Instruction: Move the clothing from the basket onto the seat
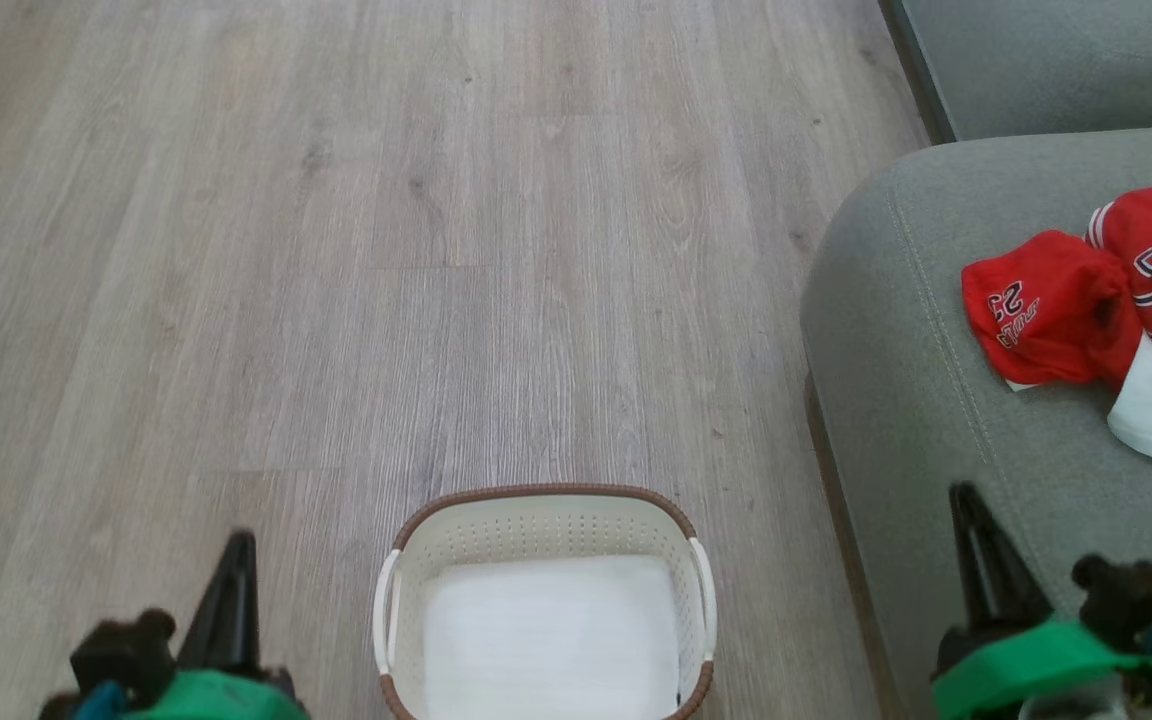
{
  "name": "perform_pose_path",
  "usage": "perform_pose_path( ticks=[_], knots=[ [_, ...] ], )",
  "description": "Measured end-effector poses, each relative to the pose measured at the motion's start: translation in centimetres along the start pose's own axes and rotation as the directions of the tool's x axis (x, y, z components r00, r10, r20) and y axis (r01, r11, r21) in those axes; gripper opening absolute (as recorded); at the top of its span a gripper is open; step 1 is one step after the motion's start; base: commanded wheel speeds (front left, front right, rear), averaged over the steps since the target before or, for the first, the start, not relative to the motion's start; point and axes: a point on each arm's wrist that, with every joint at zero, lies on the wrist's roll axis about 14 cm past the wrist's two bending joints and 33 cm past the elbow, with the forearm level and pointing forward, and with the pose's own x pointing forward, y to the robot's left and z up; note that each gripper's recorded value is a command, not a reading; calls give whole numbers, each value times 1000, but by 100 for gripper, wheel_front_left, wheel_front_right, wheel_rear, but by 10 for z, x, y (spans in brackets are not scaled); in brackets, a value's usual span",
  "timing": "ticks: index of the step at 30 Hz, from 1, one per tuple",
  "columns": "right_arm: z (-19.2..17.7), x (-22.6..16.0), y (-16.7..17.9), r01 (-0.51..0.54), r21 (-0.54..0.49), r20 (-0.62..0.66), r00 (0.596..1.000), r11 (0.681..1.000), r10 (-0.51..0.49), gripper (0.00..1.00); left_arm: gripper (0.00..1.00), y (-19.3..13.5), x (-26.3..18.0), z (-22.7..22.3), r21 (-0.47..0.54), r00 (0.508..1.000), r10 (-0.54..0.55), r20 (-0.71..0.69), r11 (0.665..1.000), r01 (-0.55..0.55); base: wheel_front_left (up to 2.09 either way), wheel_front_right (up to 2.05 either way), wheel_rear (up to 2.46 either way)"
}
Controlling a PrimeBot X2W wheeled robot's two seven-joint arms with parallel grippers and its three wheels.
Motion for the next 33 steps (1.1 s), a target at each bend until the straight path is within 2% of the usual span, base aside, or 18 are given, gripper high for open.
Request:
perform_pose_path(
  ticks=[3, 16, 33],
  knots=[
    [-12, -7, -4, 19, 24, -40, 999, 1000, -18, 0, 0, 3, -8, -15, -25, 999, 16, -52, 1000, -18, 0, 0, 0],
    [-15, -6, -10, 64, 153, -58, 997, 986, -55, 0, 0, 6, -6, -19, -169, 996, 44, -79, 984, -57, 0, 0, 0],
    [-15, -2, -19, 120, 321, -72, 992, 939, -102, 0, 0, 11, 0, -18, -347, 992, 72, -101, 932, -102, 0, 0, 0]
  ],
)
